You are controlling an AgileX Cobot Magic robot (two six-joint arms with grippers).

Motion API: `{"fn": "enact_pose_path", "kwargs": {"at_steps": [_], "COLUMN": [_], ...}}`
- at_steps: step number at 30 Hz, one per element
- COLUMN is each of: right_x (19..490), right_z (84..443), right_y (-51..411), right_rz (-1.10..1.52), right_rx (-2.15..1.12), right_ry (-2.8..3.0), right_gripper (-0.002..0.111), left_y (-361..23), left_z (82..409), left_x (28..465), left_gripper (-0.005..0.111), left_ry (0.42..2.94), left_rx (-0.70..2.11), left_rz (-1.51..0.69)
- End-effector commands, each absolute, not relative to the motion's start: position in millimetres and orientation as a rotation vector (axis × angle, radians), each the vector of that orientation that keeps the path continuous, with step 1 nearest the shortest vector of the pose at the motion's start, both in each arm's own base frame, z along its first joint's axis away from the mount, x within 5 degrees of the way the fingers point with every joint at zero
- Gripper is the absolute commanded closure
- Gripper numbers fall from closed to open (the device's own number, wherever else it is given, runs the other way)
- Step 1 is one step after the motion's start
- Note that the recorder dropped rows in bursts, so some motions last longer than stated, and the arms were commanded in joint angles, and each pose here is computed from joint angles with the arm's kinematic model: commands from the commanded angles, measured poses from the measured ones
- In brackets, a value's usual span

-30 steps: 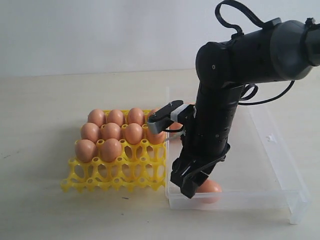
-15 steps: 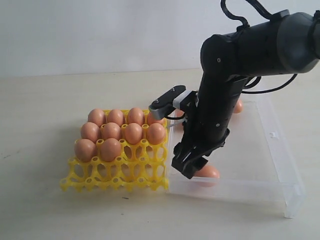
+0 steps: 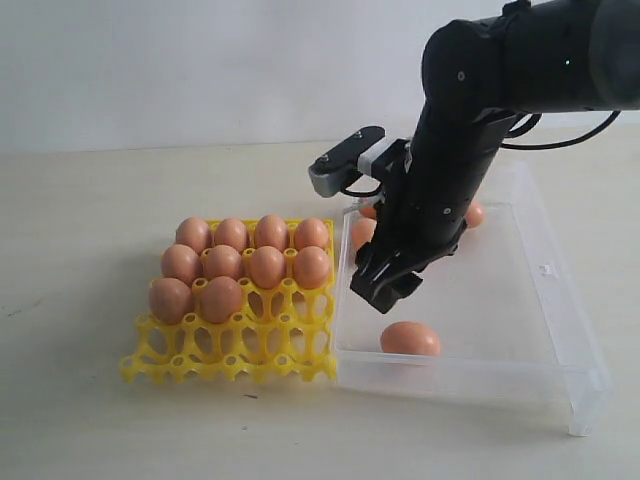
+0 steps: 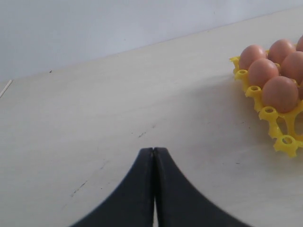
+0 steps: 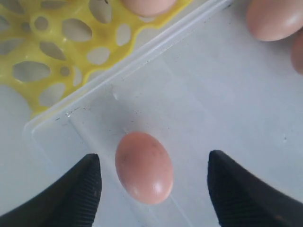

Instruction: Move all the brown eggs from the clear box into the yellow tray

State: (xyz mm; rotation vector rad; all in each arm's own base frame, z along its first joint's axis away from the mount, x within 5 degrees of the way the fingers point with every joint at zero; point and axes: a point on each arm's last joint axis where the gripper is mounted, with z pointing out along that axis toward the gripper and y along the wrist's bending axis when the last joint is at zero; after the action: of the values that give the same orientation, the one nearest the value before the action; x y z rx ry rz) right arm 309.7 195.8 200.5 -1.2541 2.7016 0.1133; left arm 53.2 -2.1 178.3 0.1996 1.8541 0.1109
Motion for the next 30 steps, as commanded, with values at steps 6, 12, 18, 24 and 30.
{"fn": "enact_pose_path", "kwargs": {"at_steps": [6, 12, 18, 24, 30], "right_x": [321.8, 325.0, 323.3, 323.2, 323.5], "right_z": [164.8, 148.7, 138.1, 139.4, 150.1], "right_y": [196.1, 195.2, 194.6, 194.3, 193.3], "right_rz": [0.040, -0.007, -0.008, -0.010, -0.021], "right_rx": [-1.317, -1.372, -1.403, -1.390, -1.293], "right_ry": [2.735, 2.742, 2.786, 2.790, 2.799], "right_gripper": [0.046, 0.042, 0.042, 0.044, 0.043], "left_y": [-2.2, -2.2, -2.2, -2.2, -2.2], "left_z": [180.5, 180.5, 180.5, 180.5, 180.5], "left_x": [53.0, 53.0, 53.0, 53.0, 53.0], "left_gripper": [0.107, 0.107, 0.107, 0.107, 0.107], "left_ry": [1.838, 1.838, 1.838, 1.838, 1.838], "left_rx": [0.196, 0.196, 0.196, 0.196, 0.196], "left_rz": [0.108, 0.108, 0.108, 0.108, 0.108]}}
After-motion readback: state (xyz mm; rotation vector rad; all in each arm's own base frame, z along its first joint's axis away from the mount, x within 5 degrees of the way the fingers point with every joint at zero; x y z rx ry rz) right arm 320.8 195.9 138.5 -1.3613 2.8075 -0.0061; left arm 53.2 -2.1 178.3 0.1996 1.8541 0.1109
